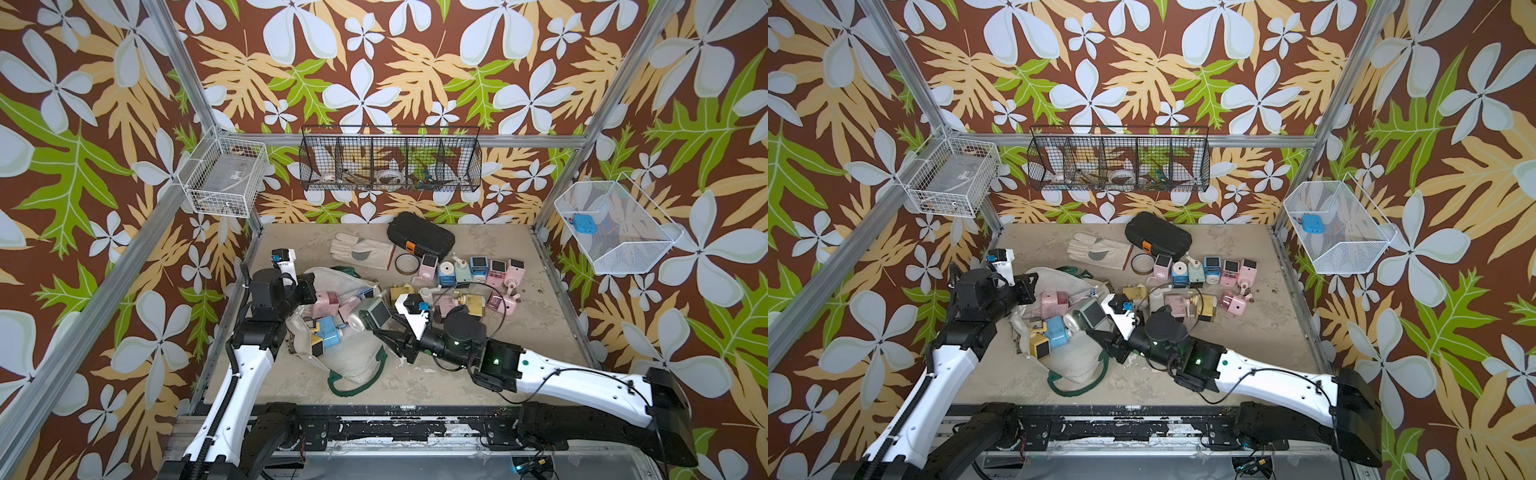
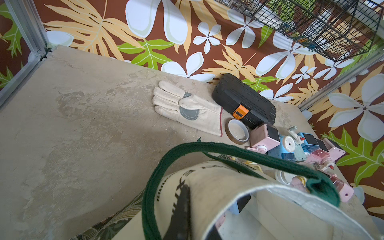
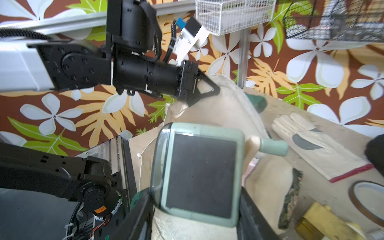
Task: Take out the pencil sharpeners from the tote bags
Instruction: Place the pencil sharpener at the center of the board.
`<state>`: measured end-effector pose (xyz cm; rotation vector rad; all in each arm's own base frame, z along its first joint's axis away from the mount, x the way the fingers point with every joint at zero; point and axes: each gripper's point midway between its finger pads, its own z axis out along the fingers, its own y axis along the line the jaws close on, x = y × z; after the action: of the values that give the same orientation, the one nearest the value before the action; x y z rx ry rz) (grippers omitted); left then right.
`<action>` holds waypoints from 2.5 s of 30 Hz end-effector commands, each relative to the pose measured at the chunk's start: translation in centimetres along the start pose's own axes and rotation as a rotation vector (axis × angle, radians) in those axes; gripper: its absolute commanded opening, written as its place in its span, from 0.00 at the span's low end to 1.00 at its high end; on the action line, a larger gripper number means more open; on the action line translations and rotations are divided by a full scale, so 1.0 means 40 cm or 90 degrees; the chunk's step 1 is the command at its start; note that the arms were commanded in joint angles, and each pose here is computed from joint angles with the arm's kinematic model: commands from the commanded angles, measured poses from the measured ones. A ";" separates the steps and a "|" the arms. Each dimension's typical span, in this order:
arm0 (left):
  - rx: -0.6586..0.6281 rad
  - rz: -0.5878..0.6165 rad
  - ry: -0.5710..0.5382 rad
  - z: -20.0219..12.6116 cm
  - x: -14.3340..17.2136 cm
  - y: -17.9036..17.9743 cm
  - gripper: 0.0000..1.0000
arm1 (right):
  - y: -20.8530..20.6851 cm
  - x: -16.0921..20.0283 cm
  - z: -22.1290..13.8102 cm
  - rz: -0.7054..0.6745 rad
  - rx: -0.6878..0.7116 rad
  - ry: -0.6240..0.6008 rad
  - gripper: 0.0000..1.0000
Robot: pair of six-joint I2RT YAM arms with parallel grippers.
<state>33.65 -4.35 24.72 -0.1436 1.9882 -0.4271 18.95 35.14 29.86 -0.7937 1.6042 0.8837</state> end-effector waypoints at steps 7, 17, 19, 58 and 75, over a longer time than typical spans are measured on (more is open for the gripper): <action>0.017 0.001 -0.024 -0.005 -0.027 -0.015 0.00 | -0.355 0.017 -0.234 0.135 0.304 -0.030 0.36; 0.023 0.000 -0.026 -0.006 -0.029 -0.019 0.00 | -0.629 0.164 -0.451 0.281 0.555 -0.062 0.35; 0.023 0.001 -0.026 -0.006 -0.030 -0.019 0.00 | -0.652 0.171 -0.476 0.295 0.574 -0.076 0.35; 0.030 0.000 -0.029 -0.011 -0.030 -0.025 0.00 | -0.843 0.494 -0.660 0.605 0.716 -0.157 0.40; 0.030 0.000 -0.029 -0.012 -0.029 -0.024 0.00 | -0.815 0.446 -0.645 0.578 0.695 -0.132 0.77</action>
<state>33.33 -4.64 25.01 -0.1310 1.9833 -0.4453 31.09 -4.60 11.16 0.8386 1.8848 0.4994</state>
